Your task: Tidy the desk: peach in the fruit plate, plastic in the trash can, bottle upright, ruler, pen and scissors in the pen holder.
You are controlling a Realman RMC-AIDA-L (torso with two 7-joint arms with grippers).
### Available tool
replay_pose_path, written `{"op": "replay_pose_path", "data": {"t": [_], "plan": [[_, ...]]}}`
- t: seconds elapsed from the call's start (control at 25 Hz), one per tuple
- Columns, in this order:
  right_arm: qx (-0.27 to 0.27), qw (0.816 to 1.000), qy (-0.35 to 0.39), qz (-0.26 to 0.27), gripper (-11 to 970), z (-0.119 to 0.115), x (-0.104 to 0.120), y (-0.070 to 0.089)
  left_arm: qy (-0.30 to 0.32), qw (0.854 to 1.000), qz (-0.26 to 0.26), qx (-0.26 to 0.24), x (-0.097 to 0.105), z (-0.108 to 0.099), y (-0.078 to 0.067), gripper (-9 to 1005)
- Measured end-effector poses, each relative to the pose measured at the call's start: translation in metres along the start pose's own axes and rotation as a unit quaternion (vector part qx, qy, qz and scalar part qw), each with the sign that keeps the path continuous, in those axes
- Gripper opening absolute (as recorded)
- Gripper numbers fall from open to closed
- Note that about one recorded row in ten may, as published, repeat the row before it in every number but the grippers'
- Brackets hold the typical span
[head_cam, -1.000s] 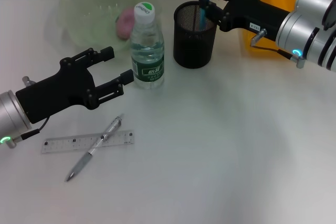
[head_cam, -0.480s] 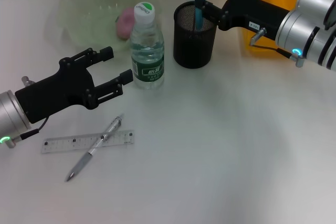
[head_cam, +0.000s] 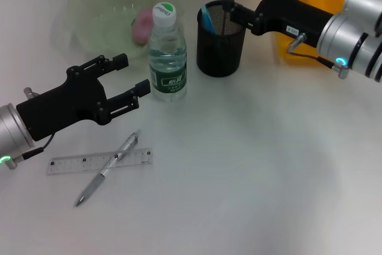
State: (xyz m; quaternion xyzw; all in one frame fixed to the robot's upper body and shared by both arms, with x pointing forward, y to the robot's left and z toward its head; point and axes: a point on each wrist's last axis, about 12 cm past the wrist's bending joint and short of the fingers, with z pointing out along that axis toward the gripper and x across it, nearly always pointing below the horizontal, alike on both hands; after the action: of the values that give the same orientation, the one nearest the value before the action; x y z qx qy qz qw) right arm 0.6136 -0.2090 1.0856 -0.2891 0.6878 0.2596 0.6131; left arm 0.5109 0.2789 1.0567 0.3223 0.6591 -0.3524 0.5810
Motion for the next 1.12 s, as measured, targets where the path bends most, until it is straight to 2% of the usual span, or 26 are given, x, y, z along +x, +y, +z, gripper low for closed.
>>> {"op": "replay_pose_path", "data": {"t": [0.24,0.4,0.44,0.56,0.6,0.64,0.76,0.8,0.96,1.12], "plan": [[0.003,0.998,-0.058,0.021,604,-0.018,-0.006,-0.001,-0.001,1.000,0.000,0.001,0.000,0.001,0.000,723],[-0.001,0.994,-0.102,0.034,604,-0.048,-0.001,0.001,-0.002,1.000,0.000,0.002,0.000,0.001,-0.001,723],[-0.001,0.994,-0.102,0.034,604,-0.048,-0.001,0.001,-0.002,1.000,0.000,0.002,0.000,0.001,-0.001,723],[0.009,0.990,-0.138,0.041,604,-0.080,0.009,0.005,-0.003,1.000,-0.002,0.002,0.000,0.000,-0.001,723],[0.039,0.983,-0.171,0.048,604,-0.109,0.020,0.008,-0.006,1.000,-0.005,-0.001,0.000,-0.001,-0.001,723],[0.039,0.983,-0.171,0.048,604,-0.109,0.020,0.008,-0.006,1.000,-0.005,-0.001,0.000,-0.001,-0.001,723],[0.087,0.971,-0.216,0.061,604,-0.147,0.031,0.010,-0.010,1.000,-0.008,-0.001,0.000,-0.003,-0.002,723],[0.105,0.965,-0.231,0.061,604,-0.166,0.034,0.011,-0.011,1.000,-0.008,0.001,-0.001,-0.003,-0.002,723],[0.095,0.966,-0.236,0.051,604,-0.182,0.034,0.015,-0.014,1.000,-0.008,0.005,-0.001,-0.003,-0.003,723],[0.031,0.972,-0.231,0.038,604,-0.185,0.033,0.029,-0.023,1.000,-0.009,0.018,-0.003,-0.003,-0.006,723]]}}
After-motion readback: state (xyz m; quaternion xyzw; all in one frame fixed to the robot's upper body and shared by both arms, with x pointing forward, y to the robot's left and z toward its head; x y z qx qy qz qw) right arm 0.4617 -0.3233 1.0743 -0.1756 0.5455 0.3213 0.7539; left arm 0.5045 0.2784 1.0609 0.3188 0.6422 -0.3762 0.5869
